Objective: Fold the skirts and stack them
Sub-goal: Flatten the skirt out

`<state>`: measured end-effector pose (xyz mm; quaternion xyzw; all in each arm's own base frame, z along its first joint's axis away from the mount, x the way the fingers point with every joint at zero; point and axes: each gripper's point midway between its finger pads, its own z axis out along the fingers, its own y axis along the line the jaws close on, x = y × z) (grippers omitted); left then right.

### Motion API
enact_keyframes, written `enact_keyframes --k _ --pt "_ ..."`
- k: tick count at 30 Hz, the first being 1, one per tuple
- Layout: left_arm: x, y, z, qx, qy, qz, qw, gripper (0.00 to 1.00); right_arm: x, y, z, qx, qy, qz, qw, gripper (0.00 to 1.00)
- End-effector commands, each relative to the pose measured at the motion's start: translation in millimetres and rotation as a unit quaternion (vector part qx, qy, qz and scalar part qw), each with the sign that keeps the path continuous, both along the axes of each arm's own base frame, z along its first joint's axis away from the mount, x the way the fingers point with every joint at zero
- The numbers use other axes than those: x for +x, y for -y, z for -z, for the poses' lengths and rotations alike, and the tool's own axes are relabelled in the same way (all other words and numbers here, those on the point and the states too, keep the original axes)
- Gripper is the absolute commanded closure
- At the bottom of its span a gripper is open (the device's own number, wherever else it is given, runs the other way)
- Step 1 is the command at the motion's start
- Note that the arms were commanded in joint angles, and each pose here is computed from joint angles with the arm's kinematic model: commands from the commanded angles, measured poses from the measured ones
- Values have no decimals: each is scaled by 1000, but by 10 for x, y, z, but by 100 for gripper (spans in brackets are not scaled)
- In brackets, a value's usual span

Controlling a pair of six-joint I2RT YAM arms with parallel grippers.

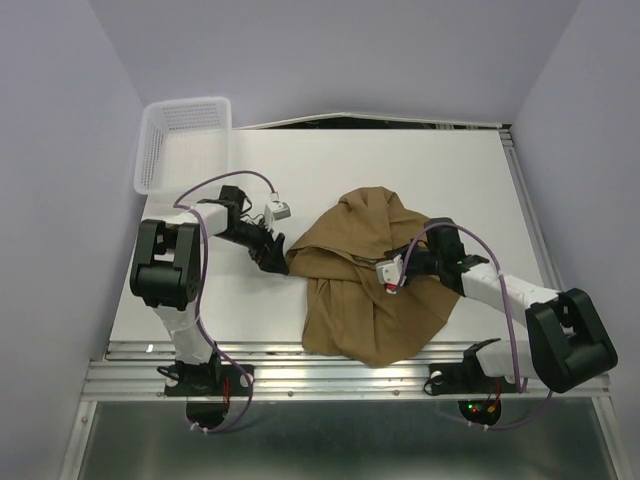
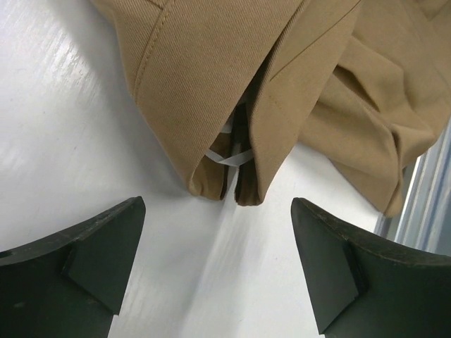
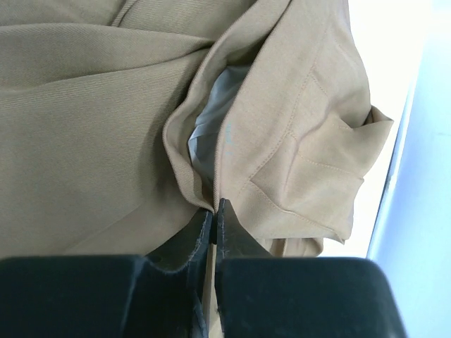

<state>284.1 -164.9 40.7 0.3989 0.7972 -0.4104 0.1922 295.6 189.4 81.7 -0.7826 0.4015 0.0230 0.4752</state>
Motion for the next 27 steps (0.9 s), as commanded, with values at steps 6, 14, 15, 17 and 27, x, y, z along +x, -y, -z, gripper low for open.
enact_keyframes --k 6,14,15,17,27 --pt "0 -71 42 52 65 40 996 1 342 -170 -486 66 -7 51 996 99" --pt "-129 249 115 11 41 91 995 2 704 -189 -956 125 -29 138 982 99" --pt "-123 270 128 10 40 93 995 4 778 -198 -1094 136 -23 148 979 99" --pt "-106 307 184 8 27 92 995 13 909 -190 -1258 163 -35 186 968 99" --pt "684 73 -437 26 111 -19 993 100 1577 226 -2206 275 -9 344 898 99"
